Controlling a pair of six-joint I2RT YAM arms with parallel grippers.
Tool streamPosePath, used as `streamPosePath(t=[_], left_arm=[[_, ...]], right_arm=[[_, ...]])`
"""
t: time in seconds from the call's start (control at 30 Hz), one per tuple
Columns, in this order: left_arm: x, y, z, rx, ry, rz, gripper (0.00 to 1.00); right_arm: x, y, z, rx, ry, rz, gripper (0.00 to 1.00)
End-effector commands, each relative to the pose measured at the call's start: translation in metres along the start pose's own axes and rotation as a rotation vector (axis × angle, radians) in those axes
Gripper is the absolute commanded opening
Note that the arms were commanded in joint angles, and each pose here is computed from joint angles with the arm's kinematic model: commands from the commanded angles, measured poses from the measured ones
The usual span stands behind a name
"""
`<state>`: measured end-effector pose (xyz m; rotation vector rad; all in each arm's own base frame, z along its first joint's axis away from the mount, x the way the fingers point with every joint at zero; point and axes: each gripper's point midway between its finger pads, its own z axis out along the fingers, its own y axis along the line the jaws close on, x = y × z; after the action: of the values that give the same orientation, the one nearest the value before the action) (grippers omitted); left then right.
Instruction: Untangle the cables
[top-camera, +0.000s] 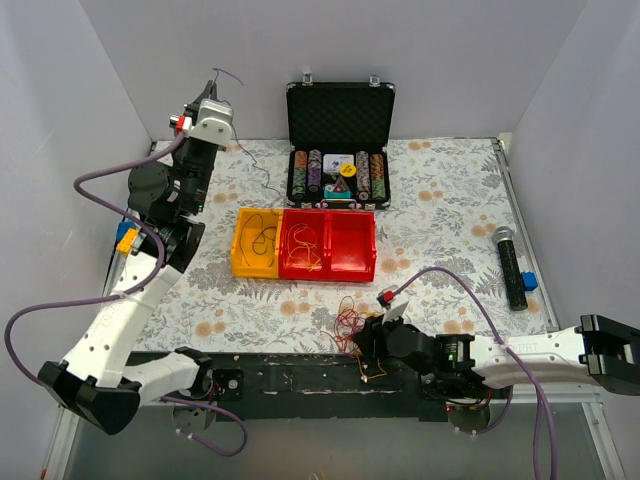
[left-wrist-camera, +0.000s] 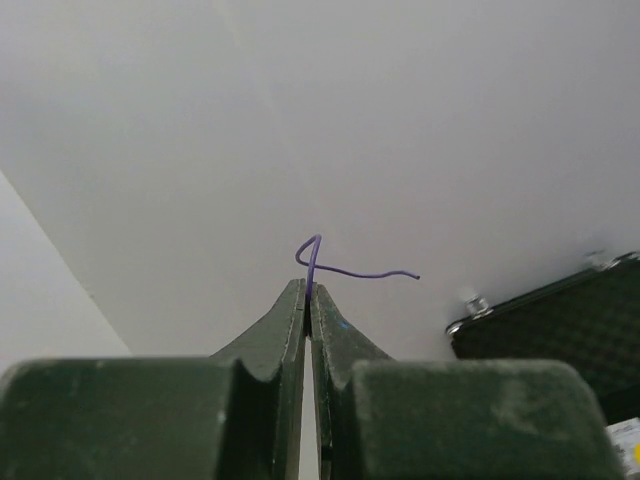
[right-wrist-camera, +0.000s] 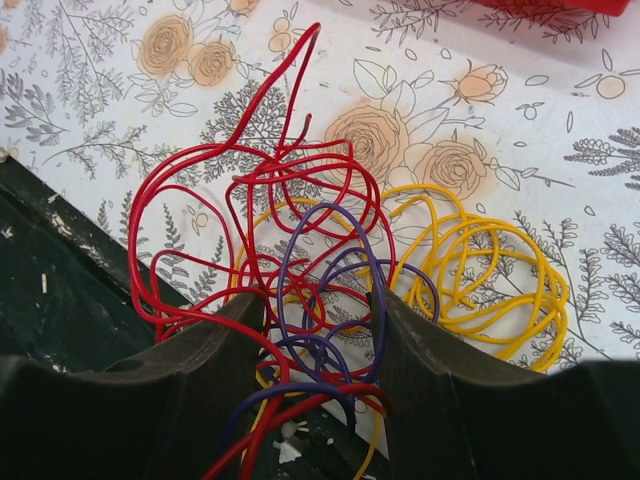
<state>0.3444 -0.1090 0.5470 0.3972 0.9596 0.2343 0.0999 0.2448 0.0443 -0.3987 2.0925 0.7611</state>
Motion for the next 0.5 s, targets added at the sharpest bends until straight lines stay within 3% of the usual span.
streamPosePath(t=[0.0, 0.23, 0.47], left_arm=[[-0.036, -0.001, 0.006, 0.043, -0.094, -0.175, 0.0], [-0.043, -0.006, 0.018, 0.058, -0.115, -0.261, 0.0], [-0.026, -0.011, 0.018, 0.052, -0.077, -0.232, 0.0]], right_arm=[[-0.001, -0.003, 0.0, 0.013, -0.016, 0.007, 0.54], [0.001, 0.0, 0.004, 0.019, -0.003, -0.005, 0.54], [-0.003, 0.0, 0.004, 0.019, -0.014, -0.007, 0.54]])
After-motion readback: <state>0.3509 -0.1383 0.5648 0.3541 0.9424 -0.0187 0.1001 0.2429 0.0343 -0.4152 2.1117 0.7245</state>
